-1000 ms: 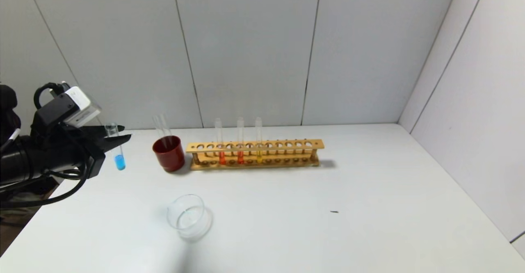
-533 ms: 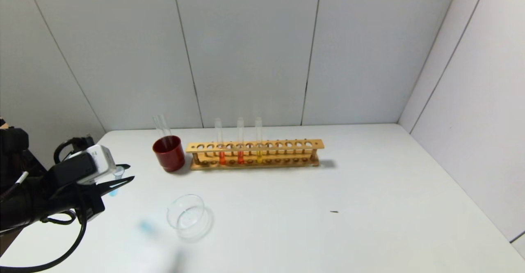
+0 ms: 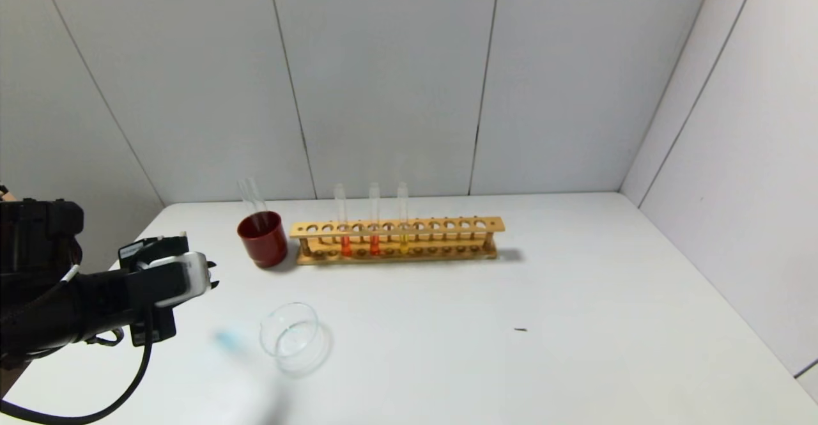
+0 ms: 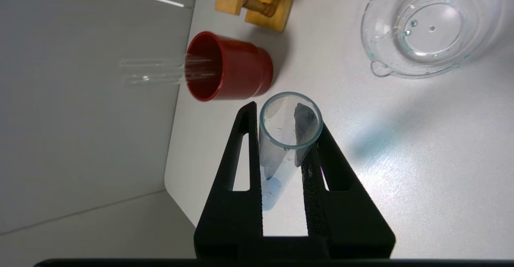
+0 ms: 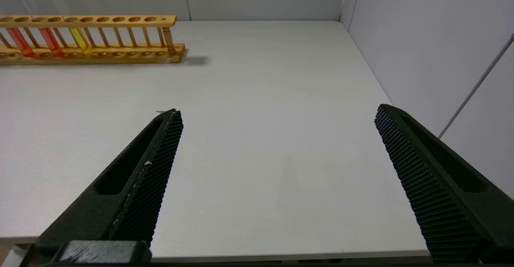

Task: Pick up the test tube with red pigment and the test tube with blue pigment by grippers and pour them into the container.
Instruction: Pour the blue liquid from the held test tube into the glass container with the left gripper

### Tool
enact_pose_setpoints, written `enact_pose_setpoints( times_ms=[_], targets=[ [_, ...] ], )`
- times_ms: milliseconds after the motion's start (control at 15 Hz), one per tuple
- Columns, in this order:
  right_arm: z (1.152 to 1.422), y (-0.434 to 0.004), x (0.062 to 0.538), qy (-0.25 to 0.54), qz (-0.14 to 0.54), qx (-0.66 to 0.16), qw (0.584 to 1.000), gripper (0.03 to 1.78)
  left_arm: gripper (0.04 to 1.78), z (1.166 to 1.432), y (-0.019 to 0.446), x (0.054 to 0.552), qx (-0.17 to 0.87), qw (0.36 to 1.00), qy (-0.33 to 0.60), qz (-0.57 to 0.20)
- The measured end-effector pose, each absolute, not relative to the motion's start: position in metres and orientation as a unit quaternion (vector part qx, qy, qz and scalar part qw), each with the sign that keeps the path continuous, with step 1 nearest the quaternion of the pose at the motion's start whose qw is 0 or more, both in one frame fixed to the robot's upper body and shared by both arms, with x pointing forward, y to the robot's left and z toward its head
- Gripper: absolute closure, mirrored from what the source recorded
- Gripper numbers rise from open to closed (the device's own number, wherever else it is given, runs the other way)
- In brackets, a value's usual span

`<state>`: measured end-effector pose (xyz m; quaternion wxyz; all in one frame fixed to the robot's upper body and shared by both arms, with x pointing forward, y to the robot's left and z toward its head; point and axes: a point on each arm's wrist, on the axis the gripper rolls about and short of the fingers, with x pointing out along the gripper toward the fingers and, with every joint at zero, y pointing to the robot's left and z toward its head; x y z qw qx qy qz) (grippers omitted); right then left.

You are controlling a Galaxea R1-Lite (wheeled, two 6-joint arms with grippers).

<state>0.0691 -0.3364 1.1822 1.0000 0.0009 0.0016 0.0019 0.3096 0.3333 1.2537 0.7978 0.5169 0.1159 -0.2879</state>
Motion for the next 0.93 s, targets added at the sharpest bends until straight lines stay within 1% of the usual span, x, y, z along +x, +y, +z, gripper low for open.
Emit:
enact_pose_setpoints(
  times_ms=[467,600,933],
  targets=[
    [1.182,-0.336,0.069,0.002,0.002,0.001,1.0,0.06,1.49,1.237,0.33,0.317,0.602,0.723,0.111,-0.321],
    [1.182,-0.336,0.069,0.002,0.002,0.001,1.0,0.06,1.49,1.233,0.33,0.324,0.611,0.713,0.111,-0.327],
    [1.182,-0.336,0.069,0.001,0.002,0.001,1.0,0.06,1.49,1.23,0.326,0.339,0.651,0.671,0.097,-0.341]
  ],
)
